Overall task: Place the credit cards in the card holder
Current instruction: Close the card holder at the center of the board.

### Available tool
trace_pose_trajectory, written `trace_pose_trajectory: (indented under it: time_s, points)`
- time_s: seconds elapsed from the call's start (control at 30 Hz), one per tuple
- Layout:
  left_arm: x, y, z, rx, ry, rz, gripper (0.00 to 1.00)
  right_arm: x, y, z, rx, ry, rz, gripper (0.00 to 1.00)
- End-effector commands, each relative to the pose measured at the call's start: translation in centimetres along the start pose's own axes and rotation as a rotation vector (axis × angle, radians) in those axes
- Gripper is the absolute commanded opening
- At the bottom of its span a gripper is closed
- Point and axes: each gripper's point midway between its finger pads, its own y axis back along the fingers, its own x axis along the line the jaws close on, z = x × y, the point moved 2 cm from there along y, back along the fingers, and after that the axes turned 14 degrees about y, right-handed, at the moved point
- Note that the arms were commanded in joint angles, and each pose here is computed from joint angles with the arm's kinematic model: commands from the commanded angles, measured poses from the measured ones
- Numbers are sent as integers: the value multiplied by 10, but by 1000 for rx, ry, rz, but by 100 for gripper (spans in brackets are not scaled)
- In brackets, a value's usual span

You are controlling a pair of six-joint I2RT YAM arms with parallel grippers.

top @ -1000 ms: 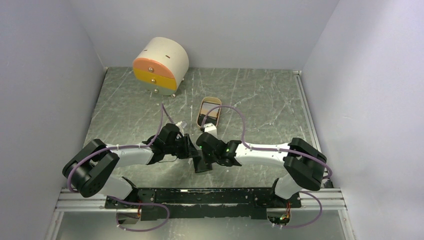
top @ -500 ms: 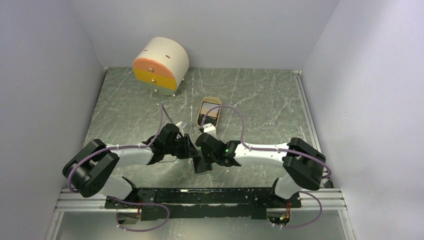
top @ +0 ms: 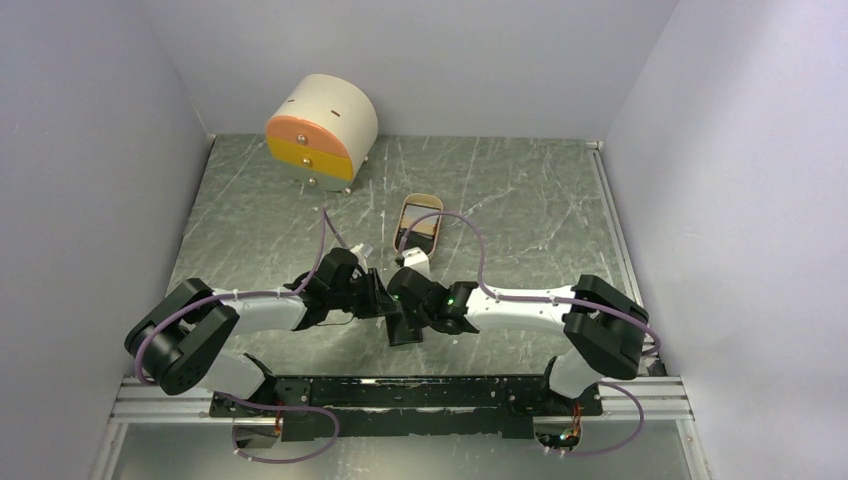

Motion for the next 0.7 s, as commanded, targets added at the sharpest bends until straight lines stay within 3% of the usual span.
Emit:
trace_pose_trajectory:
  time_s: [0.0, 0.67]
  points:
    - [9, 0, -12, 53, 6, 18, 30, 18, -1, -1, 21, 21, 58, 0]
    - [9, 1, -12, 46, 10, 16, 29, 14, 1, -6, 72, 87, 20, 0]
